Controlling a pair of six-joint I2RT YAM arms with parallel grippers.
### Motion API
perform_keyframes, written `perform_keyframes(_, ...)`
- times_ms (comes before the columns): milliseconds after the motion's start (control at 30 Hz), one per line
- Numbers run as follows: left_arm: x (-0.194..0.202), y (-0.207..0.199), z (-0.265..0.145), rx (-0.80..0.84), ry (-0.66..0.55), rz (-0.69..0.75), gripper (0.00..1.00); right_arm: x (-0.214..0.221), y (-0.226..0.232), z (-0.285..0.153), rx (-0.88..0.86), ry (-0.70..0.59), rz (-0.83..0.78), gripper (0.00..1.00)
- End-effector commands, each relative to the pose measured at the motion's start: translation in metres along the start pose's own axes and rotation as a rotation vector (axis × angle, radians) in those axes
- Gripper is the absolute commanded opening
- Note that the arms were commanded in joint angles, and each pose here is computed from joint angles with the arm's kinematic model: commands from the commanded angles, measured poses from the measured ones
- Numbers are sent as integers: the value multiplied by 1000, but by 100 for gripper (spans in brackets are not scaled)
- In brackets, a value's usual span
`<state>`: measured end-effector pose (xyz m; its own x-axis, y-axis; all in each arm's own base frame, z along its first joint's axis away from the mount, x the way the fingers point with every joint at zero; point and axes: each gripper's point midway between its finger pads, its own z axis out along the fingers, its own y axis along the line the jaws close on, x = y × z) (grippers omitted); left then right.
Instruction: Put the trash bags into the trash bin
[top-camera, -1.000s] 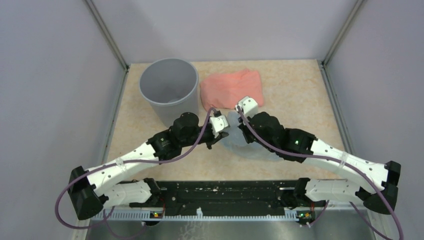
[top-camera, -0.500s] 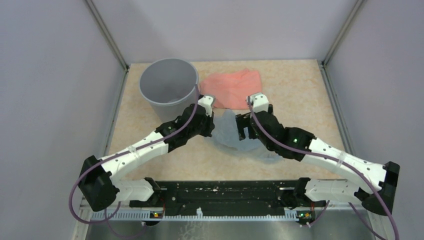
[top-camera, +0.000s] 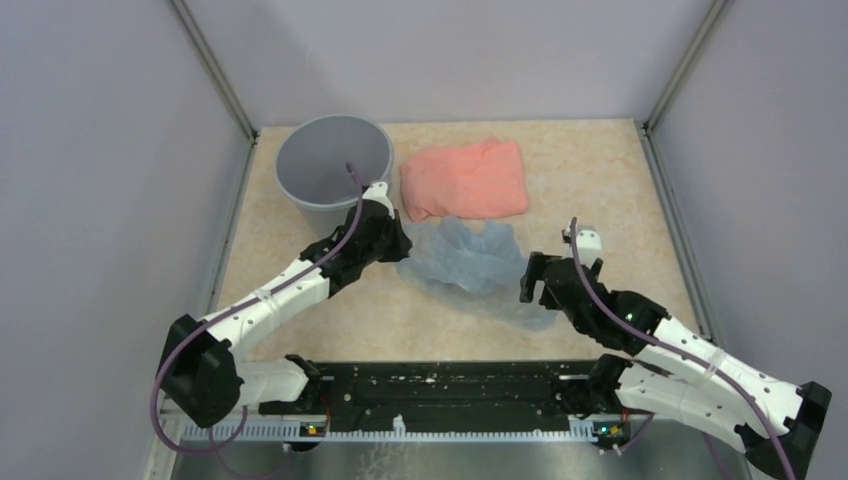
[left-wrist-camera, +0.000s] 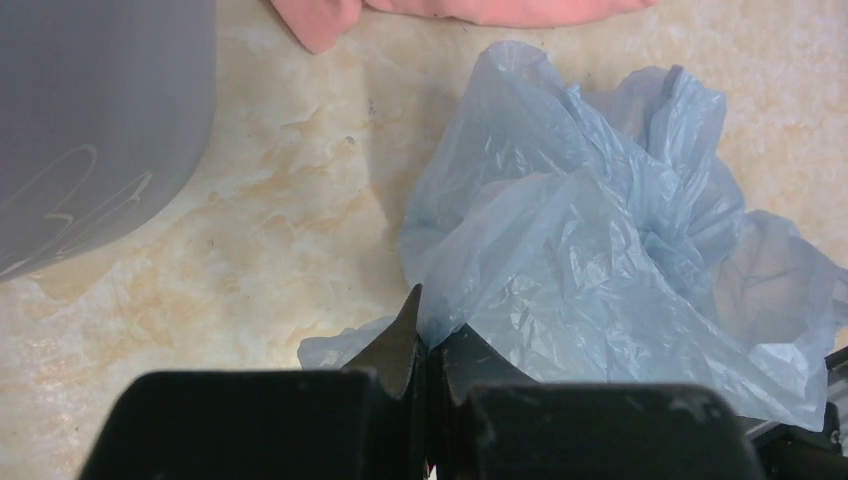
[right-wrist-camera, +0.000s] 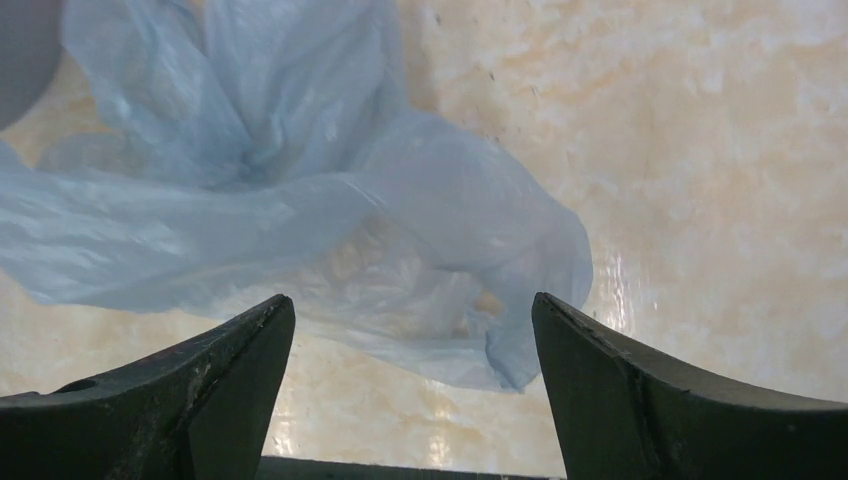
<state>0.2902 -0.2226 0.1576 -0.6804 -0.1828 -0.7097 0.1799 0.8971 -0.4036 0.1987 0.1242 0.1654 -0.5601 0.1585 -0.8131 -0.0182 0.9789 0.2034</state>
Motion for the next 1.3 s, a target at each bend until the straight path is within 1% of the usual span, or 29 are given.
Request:
perform_keyframes(0, -9, -5, 7, 38, -38, -68, 0, 27, -16, 6, 63, 47, 114, 87)
perform_keyframes(133, -12, 4, 16, 19, -47, -89, 0, 49, -24, 15, 97, 79, 134, 82)
perform_keyframes(267, -20, 17, 23, -13, -60, -104, 0, 60, -27, 21, 110, 91, 147, 81)
perform_keyframes(467, -36, 33, 27, -42, -76, -105, 0, 57, -26, 28, 121, 72, 151, 81)
perform_keyframes(600, -40, 34, 28, -43, -73, -90, 0, 51, -23, 35, 120, 48, 153, 81)
perform_keyframes(667, -41, 32, 26, -36, -76, -89, 0, 48, -22, 41, 118, 34, 155, 78)
perform_keyframes(700, -42, 31, 26, -32, -76, -89, 0, 48, -22, 45, 116, 33, 159, 76)
perform_keyframes(767, -41, 29, 25, -18, -69, -80, 0, 49, -22, 52, 108, 35, 170, 66)
perform_keyframes(867, -40, 15, 19, 50, -32, -43, 0, 42, -14, 57, 72, 36, 171, 41)
perform_keyframes(900, -43, 5, 15, 94, -22, -34, 0, 36, -10, 56, 59, 31, 162, 29)
perform_keyframes(967, -48, -18, 2, 196, -2, -23, 0, 10, 1, 48, 34, 4, 137, 6)
perform_keyframes(1000, -55, -34, -7, 257, -8, -9, 0, -10, 5, 41, 30, -27, 117, 0)
perform_keyframes(1067, -80, -70, -30, 361, -49, 33, 0, -74, 16, 18, 13, -148, 83, 0)
perform_keyframes(1133, -117, -111, -59, 473, -136, 98, 0, -157, 33, -18, -30, -324, 33, 0)
perform_keyframes(1200, -172, -154, -98, 587, -297, 178, 0, -239, 53, -65, -102, -517, -13, 0)
perform_keyframes(1267, -233, -197, -152, 696, -480, 262, 0, -312, 71, -124, -196, -700, -49, 0)
